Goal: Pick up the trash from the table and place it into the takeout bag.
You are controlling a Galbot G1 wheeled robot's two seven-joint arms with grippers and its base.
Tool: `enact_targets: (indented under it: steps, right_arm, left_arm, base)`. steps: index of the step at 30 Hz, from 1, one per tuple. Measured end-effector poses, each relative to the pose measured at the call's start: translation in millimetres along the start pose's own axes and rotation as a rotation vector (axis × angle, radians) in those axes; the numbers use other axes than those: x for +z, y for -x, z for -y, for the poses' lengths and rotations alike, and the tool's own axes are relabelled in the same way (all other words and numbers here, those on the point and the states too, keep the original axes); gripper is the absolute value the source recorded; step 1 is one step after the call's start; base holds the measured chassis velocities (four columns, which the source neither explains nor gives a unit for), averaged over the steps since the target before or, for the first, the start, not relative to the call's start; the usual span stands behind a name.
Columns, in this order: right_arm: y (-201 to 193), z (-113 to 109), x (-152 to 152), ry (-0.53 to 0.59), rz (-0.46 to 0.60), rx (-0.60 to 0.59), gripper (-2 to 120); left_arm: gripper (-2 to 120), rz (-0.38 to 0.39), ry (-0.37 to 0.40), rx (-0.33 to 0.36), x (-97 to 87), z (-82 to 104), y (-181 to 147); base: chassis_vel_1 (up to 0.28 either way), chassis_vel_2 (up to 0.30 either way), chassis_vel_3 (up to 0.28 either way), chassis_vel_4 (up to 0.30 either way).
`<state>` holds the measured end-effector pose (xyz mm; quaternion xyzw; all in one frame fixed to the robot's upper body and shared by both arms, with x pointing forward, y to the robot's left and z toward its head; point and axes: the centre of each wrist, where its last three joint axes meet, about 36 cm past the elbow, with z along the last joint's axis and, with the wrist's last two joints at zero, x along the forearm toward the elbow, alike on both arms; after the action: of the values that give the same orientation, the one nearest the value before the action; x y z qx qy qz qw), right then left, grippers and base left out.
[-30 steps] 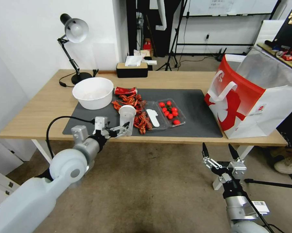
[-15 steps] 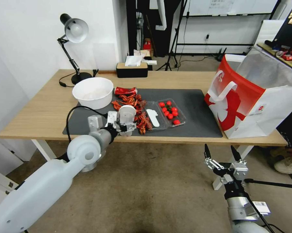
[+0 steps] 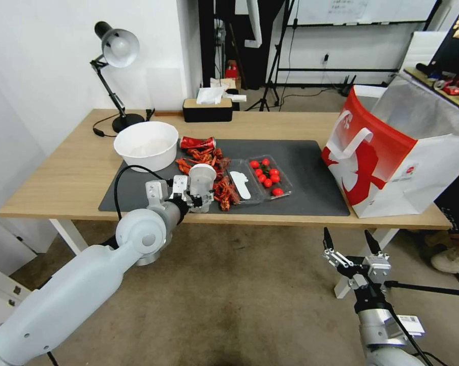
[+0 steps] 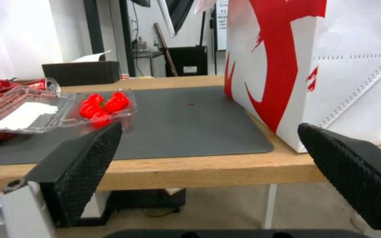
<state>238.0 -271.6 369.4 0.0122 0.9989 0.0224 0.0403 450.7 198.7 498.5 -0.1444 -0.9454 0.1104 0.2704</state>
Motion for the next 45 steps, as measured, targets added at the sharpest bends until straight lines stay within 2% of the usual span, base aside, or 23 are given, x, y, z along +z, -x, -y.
enact_targets:
  steps: [6,11,15,16,17,19,20,22,23,25,26,28,29,31,32,35,37,38,40,41,42,44,45]
  right_arm:
    - [0,0,0,0.000,-0.001,0.000,100]
    - [-1,0,1,0.001,0.000,0.002,100]
    - [-1,-1,0,0.003,0.002,0.003,100]
    - [-1,-1,-1,0.005,0.004,0.002,100]
    - [-1,-1,-1,0.005,0.004,0.002,100]
    - [-2,-2,-3,0.007,0.008,0.000,100]
    - [-2,-2,-3,0.007,0.008,0.000,100]
    - [-2,-3,-4,0.008,0.010,0.000,100]
    - [-2,-4,-6,0.010,0.013,-0.001,100]
    - [-3,-5,-8,0.012,0.017,-0.001,100]
    - [-3,-5,-8,0.012,0.017,-0.001,100]
    - [-3,-7,-9,0.013,0.022,0.001,100]
    - [-3,-7,-9,0.013,0.022,0.001,100]
    - [-4,-8,-9,0.013,0.023,0.003,100]
    - [-4,-8,-9,0.011,0.023,0.004,100]
    - [-4,-9,-9,0.011,0.023,0.005,100]
    - [-4,-10,-10,0.010,0.022,0.012,100]
    - [-4,-10,-10,0.010,0.022,0.012,100]
    - [-4,-10,-10,0.010,0.022,0.016,100]
    - [-5,-12,-10,0.010,0.021,0.018,100]
    - [-5,-12,-10,0.010,0.021,0.018,100]
    - [-5,-13,-10,0.012,0.021,0.020,100]
    - [-5,-13,-10,0.012,0.021,0.020,100]
  left_arm:
    - [44,0.014,-0.006,0.000,-0.8,0.1,0]
    - [36,0.046,-0.005,0.005,-4.5,0.9,-4]
    - [27,0.097,-0.004,0.020,-15.5,-0.4,-12]
    - [23,0.135,0.003,0.036,-25.3,-1.0,-19]
    - [23,0.135,0.003,0.036,-25.3,-1.0,-19]
    - [15,0.217,0.032,0.087,-50.9,1.5,-33]
    - [15,0.217,0.032,0.087,-50.9,1.5,-33]
    - [13,0.247,0.042,0.114,-63.2,4.5,-37]
    - [11,0.288,0.055,0.156,-82.0,12.1,-40]
    - [9,0.327,0.068,0.203,-105.1,24.4,-42]
    - [9,0.327,0.068,0.203,-105.1,24.4,-42]
    - [7,0.353,0.078,0.246,-123.9,39.7,-38]
    - [7,0.353,0.078,0.246,-123.9,39.7,-38]
    - [5,0.370,0.079,0.291,-138.2,57.8,-30]
    - [5,0.376,0.081,0.327,-146.9,73.3,-23]
    - [5,0.381,0.084,0.344,-151.8,82.4,-18]
    - [5,0.394,0.107,0.423,-174.1,124.1,-2]
    - [5,0.394,0.107,0.423,-174.1,124.1,-2]
    - [5,0.404,0.114,0.451,-187.6,145.6,9]
    - [5,0.410,0.117,0.473,-197.8,163.5,18]
    - [5,0.410,0.117,0.473,-197.8,163.5,18]
    - [5,0.408,0.116,0.502,-207.0,187.7,30]
    - [5,0.408,0.116,0.502,-207.0,187.7,30]
  base:
    - [0.000,0.000,0.000,0.000]
    - [0.000,0.000,0.000,0.000]
    - [0.000,0.000,0.000,0.000]
    - [0.000,0.000,0.000,0.000]
    - [0.000,0.000,0.000,0.000]
    - [0.000,0.000,0.000,0.000]
    - [0.000,0.000,0.000,0.000]
    - [0.000,0.000,0.000,0.000]
    - [0.000,0.000,0.000,0.000]
    - [0.000,0.000,0.000,0.000]
    - [0.000,0.000,0.000,0.000]
    - [0.000,0.000,0.000,0.000]
    - [0.000,0.000,0.000,0.000]
    - [0.000,0.000,0.000,0.000]
    - [0.000,0.000,0.000,0.000]
    - [0.000,0.000,0.000,0.000]
    - [0.000,0.000,0.000,0.000]
    - [0.000,0.000,0.000,0.000]
    - [0.000,0.000,0.000,0.000]
    - [0.000,0.000,0.000,0.000]
    - [0.000,0.000,0.000,0.000]
    - [0.000,0.000,0.000,0.000]
    - [0.000,0.000,0.000,0.000]
